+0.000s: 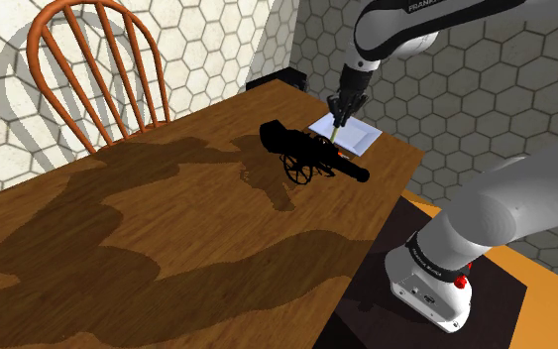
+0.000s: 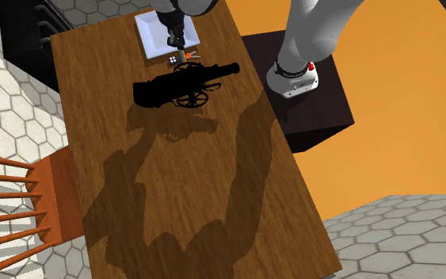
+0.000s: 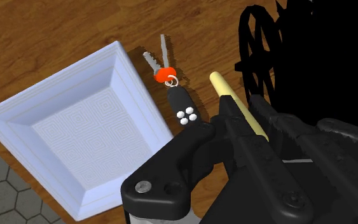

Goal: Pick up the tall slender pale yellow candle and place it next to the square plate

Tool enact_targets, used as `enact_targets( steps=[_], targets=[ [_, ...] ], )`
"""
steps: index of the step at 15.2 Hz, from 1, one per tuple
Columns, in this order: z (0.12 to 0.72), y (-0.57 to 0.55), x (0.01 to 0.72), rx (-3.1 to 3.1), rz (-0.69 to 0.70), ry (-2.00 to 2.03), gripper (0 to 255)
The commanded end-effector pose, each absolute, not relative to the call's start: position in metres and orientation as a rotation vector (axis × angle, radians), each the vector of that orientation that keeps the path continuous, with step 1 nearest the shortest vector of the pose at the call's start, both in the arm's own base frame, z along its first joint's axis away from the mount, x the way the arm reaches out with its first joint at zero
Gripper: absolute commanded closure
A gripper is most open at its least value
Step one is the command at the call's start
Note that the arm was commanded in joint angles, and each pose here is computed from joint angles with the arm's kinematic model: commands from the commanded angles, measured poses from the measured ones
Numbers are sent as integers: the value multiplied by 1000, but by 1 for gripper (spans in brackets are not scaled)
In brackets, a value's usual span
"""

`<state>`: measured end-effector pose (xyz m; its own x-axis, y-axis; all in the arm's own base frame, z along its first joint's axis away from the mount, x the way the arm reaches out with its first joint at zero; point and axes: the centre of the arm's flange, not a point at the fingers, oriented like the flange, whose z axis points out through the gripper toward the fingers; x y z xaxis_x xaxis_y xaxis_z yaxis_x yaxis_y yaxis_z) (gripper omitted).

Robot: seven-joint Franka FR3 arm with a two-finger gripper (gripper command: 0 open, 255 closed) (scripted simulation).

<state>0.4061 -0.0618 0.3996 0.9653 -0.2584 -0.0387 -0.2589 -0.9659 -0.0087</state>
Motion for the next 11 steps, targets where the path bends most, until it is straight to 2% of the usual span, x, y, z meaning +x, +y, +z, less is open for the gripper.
enact_targets(
  steps=[1,8,9,11],
  targets=[
    [388,-62,406,-3101,57,408,255],
    [388,-62,406,-3101,57,408,255],
    [388,-62,406,-3101,57,408,0],
    [388,-62,406,-3101,57,408,0]
  ],
)
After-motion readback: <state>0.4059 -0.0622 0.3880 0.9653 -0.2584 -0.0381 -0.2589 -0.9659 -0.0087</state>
